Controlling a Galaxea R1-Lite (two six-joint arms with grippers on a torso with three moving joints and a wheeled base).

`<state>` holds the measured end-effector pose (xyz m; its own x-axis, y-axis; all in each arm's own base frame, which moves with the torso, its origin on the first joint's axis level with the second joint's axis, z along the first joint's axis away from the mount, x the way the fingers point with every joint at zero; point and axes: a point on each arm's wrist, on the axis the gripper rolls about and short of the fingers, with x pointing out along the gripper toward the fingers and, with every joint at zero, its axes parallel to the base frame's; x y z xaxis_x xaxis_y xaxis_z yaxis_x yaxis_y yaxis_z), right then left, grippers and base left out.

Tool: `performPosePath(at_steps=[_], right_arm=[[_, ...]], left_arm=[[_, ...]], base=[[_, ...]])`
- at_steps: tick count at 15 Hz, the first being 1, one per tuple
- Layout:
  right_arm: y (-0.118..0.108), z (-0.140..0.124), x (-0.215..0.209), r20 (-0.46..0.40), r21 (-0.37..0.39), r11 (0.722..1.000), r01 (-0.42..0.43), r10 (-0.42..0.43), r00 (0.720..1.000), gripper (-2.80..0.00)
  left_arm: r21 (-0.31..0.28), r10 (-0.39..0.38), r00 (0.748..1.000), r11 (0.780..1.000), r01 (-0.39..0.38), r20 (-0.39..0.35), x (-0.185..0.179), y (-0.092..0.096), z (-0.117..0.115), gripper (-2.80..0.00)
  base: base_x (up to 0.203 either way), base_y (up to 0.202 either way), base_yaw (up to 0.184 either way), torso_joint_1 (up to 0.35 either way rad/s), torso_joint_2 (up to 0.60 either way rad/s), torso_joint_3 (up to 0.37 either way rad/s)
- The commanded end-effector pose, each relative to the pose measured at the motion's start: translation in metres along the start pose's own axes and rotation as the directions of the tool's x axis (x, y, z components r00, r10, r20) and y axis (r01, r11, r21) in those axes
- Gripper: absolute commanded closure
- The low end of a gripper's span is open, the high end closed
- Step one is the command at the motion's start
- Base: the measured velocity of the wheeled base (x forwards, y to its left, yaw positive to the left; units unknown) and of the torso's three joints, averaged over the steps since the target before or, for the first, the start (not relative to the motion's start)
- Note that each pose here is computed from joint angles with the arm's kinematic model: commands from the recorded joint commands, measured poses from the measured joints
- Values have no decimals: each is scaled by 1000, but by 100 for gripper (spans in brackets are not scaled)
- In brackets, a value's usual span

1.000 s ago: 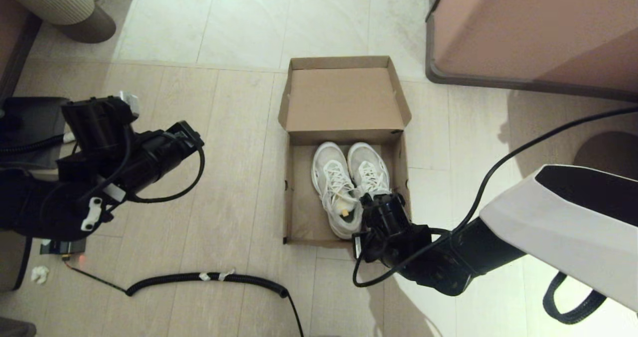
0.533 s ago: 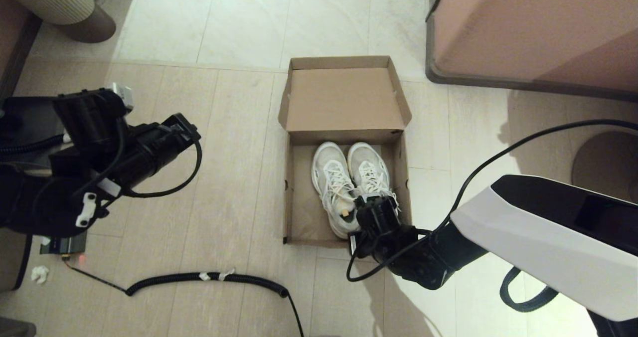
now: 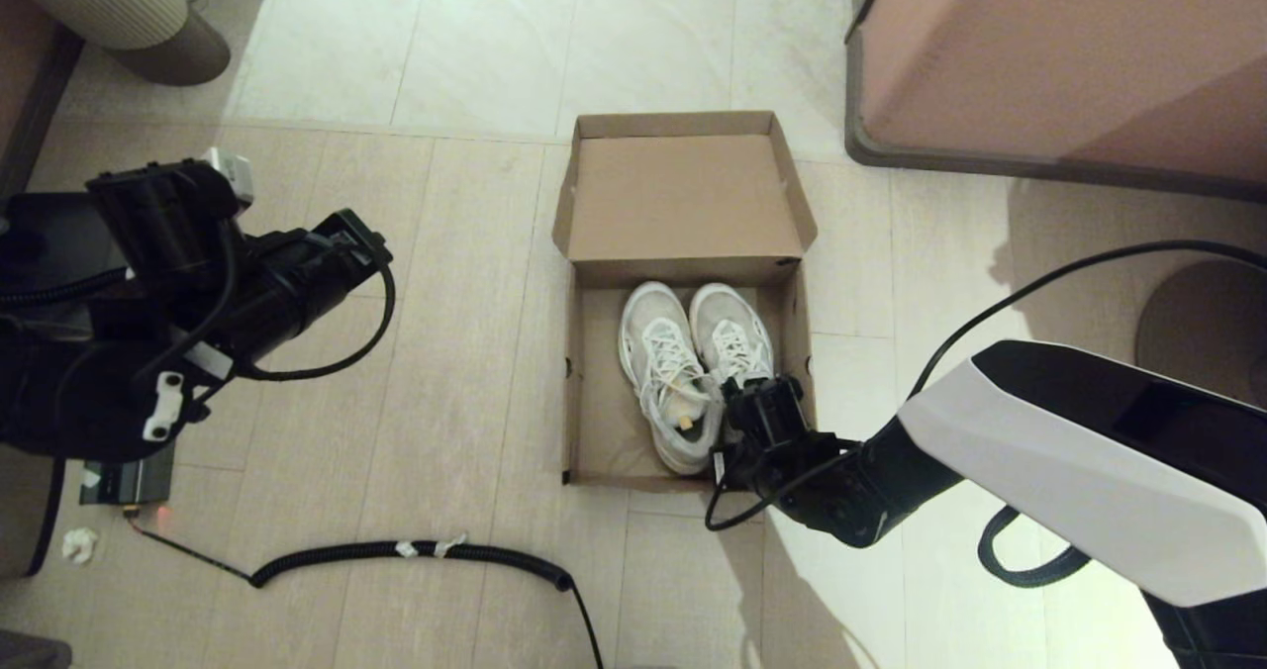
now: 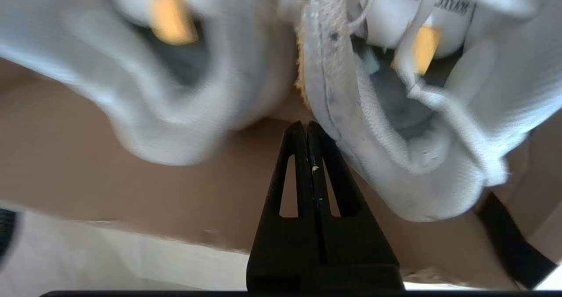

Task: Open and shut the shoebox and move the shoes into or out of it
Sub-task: Close the shoe box

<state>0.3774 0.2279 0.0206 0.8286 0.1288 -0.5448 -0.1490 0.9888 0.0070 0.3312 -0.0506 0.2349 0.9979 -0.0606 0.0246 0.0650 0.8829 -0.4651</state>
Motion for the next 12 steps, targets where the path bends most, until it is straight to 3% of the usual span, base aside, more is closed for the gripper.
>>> performPosePath(at_steps=[1, 12], right_arm=[[-4, -5, 4, -26, -3, 1000, 14, -14, 1000, 0], [-1, -27, -25, -156, -109, 994, -27, 10, 988, 0]], left_arm=[[-3, 0, 1000, 1000, 0, 2, 2, 0, -1, 0], [-6, -4, 1000, 1000, 4, 12, 0, 0, 2, 0]], base=[[0, 0, 0, 0, 0, 0], [0, 0, 0, 0, 0, 0]])
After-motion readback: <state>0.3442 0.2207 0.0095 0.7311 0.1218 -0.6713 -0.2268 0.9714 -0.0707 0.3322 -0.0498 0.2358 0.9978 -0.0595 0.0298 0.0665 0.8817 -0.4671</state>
